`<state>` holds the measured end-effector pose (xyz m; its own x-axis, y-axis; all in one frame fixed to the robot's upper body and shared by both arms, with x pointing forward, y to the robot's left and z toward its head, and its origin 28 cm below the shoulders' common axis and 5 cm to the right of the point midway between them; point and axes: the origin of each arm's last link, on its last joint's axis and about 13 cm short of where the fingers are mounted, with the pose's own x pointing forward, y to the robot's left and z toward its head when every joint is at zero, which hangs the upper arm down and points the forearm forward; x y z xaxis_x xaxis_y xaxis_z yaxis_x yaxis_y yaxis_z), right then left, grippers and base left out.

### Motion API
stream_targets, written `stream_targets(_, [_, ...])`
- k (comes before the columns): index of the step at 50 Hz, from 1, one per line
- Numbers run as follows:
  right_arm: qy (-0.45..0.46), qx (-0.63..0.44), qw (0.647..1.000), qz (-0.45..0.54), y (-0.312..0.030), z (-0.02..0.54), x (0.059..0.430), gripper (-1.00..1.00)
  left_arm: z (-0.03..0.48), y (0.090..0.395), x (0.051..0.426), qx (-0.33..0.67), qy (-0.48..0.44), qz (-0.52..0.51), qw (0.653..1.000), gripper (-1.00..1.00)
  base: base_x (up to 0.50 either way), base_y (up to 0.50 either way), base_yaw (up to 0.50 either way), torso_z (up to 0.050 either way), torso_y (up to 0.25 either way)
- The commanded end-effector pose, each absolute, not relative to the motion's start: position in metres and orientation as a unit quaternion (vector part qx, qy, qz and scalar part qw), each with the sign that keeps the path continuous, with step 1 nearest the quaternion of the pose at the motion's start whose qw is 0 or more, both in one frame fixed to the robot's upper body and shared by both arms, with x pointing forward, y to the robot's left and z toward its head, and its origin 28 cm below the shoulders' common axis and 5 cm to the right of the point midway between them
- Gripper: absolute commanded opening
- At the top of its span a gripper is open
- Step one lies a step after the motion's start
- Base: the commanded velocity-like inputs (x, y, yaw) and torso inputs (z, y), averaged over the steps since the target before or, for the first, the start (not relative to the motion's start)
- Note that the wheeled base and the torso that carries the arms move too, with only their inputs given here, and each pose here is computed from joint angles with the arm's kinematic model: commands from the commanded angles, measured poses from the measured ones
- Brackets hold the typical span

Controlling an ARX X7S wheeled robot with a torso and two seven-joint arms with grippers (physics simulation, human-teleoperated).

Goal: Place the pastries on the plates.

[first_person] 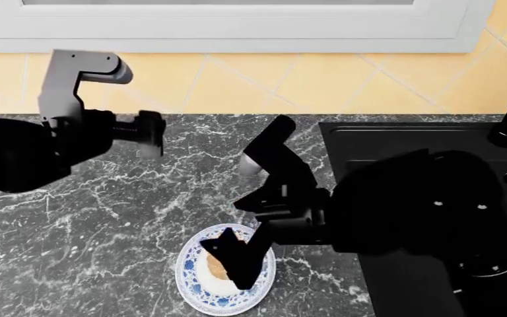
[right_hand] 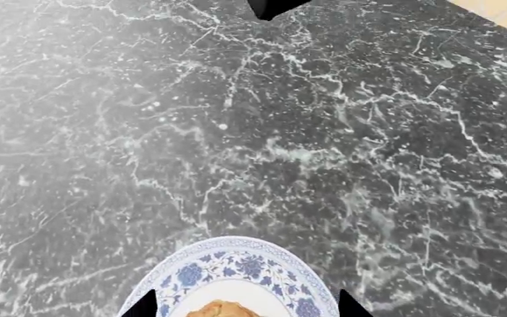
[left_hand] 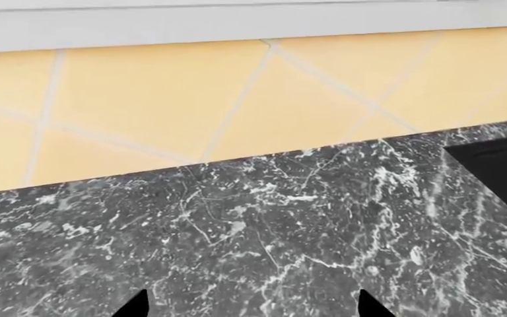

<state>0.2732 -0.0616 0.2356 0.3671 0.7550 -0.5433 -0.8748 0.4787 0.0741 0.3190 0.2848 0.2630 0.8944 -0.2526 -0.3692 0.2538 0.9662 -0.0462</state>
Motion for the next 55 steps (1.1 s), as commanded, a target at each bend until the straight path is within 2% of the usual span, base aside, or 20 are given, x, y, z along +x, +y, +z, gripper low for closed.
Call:
stream_targets(1, [0.212,-0.101,0.837,0.494,-0.066,0.264,0.277,1.00,0.270,0.286,0.316,0.000,0.181,-0.128,0.975,1.00,0.00,0.00,0.00,0.000,0.000])
stream_targets(5, [0.180,-0.065,0.852,0.487,-0.071,0.281,0.279,1.00,0.274,0.287,0.316,0.002,0.178,-0.127,0.976,1.00,0.00,0.00,0.00,0.000,0.000])
stream_targets(10, [0.156,-0.070,0.881,0.442,-0.084,0.292,0.285,1.00,0.278,0.285,0.316,0.003,0.175,-0.128,0.976,1.00,0.00,0.00,0.00,0.000,0.000])
stream_targets(13, [0.132,-0.070,0.917,0.369,-0.096,0.296,0.296,1.00,0.281,0.286,0.315,0.006,0.171,-0.128,0.977,1.00,0.00,0.00,0.00,0.000,0.000])
stream_targets(19, [0.086,-0.014,0.956,0.281,-0.113,0.309,0.312,1.00,0.287,0.282,0.316,0.008,0.161,-0.125,0.979,1.00,0.00,0.00,0.00,0.000,0.000])
stream_targets(22, [0.087,-0.012,0.958,0.275,-0.115,0.310,0.313,1.00,0.289,0.284,0.317,0.007,0.155,-0.122,0.980,1.00,0.00,0.00,0.00,0.000,0.000])
stream_targets(23, [0.076,-0.013,0.964,0.254,-0.122,0.318,0.316,1.00,0.292,0.287,0.322,0.014,0.149,-0.096,0.984,1.00,0.00,0.00,0.00,0.000,0.000])
stream_targets(31, [0.067,-0.018,0.982,0.175,-0.138,0.343,0.336,1.00,0.325,0.284,0.330,0.018,0.128,-0.086,0.988,1.00,0.00,0.00,0.00,0.000,0.000])
stream_targets(45, [0.031,-0.035,0.987,0.152,-0.142,0.382,0.349,1.00,0.374,0.275,0.340,0.016,0.097,-0.084,0.992,1.00,0.00,0.00,0.00,0.000,0.000])
stream_targets(55, [0.006,-0.048,0.988,0.146,-0.143,0.401,0.356,1.00,0.389,0.275,0.344,0.015,0.086,-0.085,0.993,1.00,0.00,0.00,0.00,0.000,0.000])
